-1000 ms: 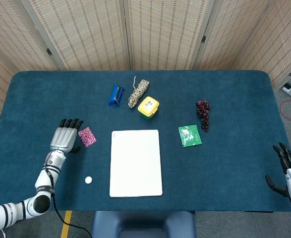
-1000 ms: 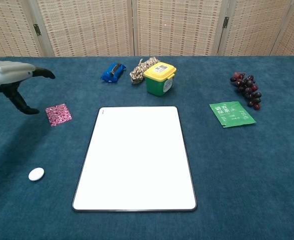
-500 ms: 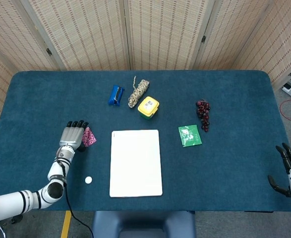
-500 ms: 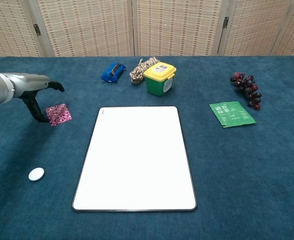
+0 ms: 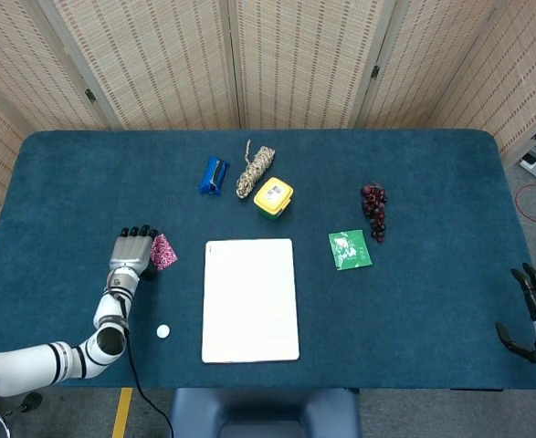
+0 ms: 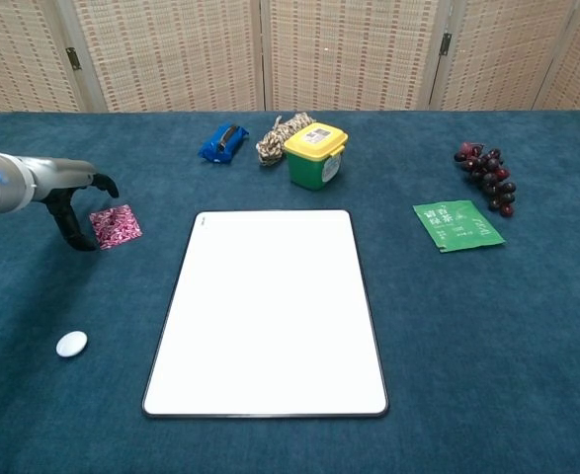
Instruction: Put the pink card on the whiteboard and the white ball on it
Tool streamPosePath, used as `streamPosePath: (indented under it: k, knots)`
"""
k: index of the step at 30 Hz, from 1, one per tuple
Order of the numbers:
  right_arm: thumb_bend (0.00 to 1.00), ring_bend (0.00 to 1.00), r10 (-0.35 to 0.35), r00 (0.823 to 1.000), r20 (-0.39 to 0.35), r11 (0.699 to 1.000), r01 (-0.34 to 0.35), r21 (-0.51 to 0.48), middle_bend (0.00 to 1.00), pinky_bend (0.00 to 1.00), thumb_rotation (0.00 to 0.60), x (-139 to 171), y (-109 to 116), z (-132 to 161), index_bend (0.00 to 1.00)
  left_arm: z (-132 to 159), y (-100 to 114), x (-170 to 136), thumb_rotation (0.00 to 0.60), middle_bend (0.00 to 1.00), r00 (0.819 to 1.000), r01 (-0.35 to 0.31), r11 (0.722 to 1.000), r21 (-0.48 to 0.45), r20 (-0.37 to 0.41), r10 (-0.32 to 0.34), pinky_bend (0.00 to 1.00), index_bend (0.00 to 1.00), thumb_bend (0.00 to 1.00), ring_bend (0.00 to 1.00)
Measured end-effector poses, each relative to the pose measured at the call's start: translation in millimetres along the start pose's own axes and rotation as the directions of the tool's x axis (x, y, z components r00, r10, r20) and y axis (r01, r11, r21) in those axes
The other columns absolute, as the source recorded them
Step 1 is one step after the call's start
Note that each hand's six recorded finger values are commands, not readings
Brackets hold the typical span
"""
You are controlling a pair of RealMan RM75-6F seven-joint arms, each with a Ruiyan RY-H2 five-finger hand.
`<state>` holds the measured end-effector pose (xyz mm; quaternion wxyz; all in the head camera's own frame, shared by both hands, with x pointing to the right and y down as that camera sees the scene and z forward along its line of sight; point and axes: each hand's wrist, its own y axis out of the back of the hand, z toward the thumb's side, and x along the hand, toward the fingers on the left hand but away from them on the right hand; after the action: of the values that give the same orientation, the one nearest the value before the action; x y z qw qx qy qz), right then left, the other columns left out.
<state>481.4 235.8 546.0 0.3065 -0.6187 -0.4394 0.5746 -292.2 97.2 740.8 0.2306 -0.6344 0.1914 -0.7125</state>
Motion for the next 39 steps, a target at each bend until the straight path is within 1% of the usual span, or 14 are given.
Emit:
streamPosePath:
  k: [18, 24, 39]
  knots:
    - [0.36, 0.09, 0.000, 1.000, 0.015, 1.000, 0.000, -0.004, 0.04, 0.04, 0.600, 3.2, -0.8, -5.8, 0.00, 6.9, -4.9, 11.1, 0.600, 0.06, 0.999, 0.030, 0.999, -0.019, -0.026, -0.030, 0.00, 0.16, 0.31, 0.07]
    - [0.36, 0.09, -0.001, 1.000, 0.017, 1.000, 0.001, -0.003, 0.04, 0.04, 0.600, 3.4, -0.6, -6.1, 0.00, 11.3, -6.6, 12.8, 0.600, 0.06, 0.999, 0.038, 0.999, -0.027, -0.023, -0.039, 0.00, 0.16, 0.31, 0.07]
    - [0.36, 0.09, 0.003, 1.000, 0.026, 1.000, -0.003, -0.003, 0.04, 0.04, 0.600, 3.7, -1.2, -8.5, 0.00, 17.1, -1.8, 15.2, 0.600, 0.06, 1.000, 0.020, 0.999, -0.031, -0.023, -0.020, 0.00, 0.17, 0.31, 0.07]
